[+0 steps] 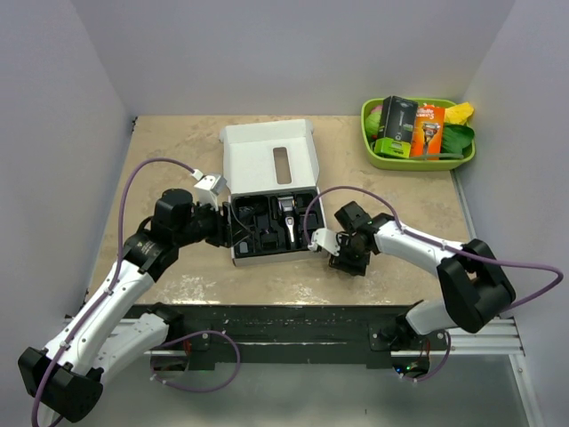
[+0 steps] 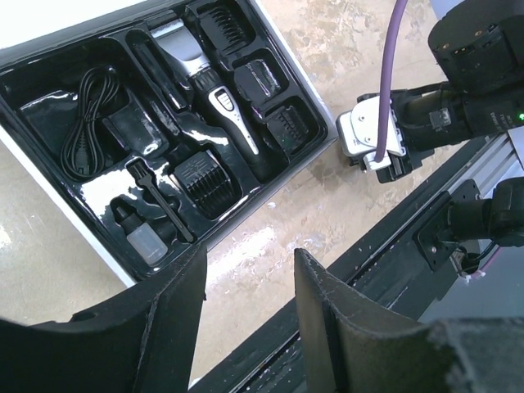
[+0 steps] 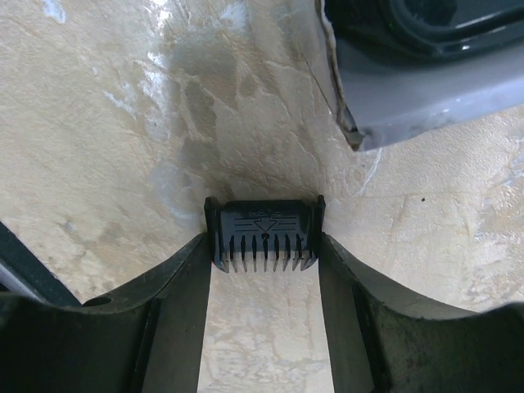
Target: Sort the hair-cutting tools
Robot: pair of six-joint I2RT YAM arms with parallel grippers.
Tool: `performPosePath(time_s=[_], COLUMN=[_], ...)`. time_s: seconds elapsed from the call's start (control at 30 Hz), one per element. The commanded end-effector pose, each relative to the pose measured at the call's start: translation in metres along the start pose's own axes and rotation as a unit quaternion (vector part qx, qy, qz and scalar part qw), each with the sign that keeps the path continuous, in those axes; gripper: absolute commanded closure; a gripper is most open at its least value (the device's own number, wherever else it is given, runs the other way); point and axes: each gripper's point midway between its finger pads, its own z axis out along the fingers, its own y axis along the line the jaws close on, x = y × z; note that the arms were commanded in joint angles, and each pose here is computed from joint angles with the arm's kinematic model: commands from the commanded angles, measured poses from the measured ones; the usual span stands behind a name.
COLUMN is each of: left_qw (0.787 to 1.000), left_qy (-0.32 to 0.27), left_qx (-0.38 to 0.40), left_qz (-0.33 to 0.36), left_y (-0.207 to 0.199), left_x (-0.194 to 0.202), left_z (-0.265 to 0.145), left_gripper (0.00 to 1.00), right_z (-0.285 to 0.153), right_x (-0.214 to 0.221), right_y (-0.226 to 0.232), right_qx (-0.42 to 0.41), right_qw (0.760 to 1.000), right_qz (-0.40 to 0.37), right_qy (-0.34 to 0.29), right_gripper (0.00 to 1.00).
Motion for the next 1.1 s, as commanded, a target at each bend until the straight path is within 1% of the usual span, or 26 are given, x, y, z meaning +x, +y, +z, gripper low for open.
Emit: performPosePath(time_s=[0.0,0.13,0.23,0.33,0.53,0.63,0.8,0.83,1.07], left_qw=[1.0,1.0,1.0,1.0,0.999,0.999,0.999,0.999,0.999], left_qy=[-0.019,-0.02,-0.021,-0.022,-0.022,-0.024,-0.025,-0.025,-0.025], left_qx=[0.015,0.01,0.001,-0.005,-0.015,-0.019,-0.028,-0.029,-0.034], left_qz=[0.02,0.019,0.02,0.019,0.018,0.018,0.018,0.018,0.019], left_y=[-0.006,-0.005,-0.003,-0.002,0.001,0.002,0.006,0.006,0.008], left_x=[-0.009,-0.01,-0.01,-0.011,-0.014,-0.015,-0.015,-0.015,-0.015], left_z=[-0.003,-0.004,-0.006,-0.007,-0.007,-0.007,-0.006,-0.005,-0.005], left_gripper=[0.49,0.49,0.49,0.49,0.49,0.49,0.49,0.49,0.48], right_z=[-0.023,-0.041,-0.058,-0.079,-0.096,-0.094,-0.077,-0.076,-0.064], right_x=[-0.012,-0.021,-0.038,-0.064,-0.1,-0.116,-0.134,-0.14,-0.162], right_y=[-0.017,-0.032,-0.051,-0.076,-0.116,-0.124,-0.13,-0.13,-0.129], right_qx=[0.024,0.031,0.052,0.083,0.115,0.114,0.105,0.1,0.077], right_qw=[1.0,0.999,0.998,0.996,0.992,0.991,0.989,0.988,0.984], right_qz=[-0.005,-0.008,-0.016,-0.027,-0.049,-0.066,-0.102,-0.109,-0.151], right_qy=[0.0,0.018,0.009,-0.017,-0.026,-0.033,-0.035,-0.044,-0.059], right_gripper=[0.69,0.73,0.73,0.73,0.72,0.73,0.72,0.72,0.71])
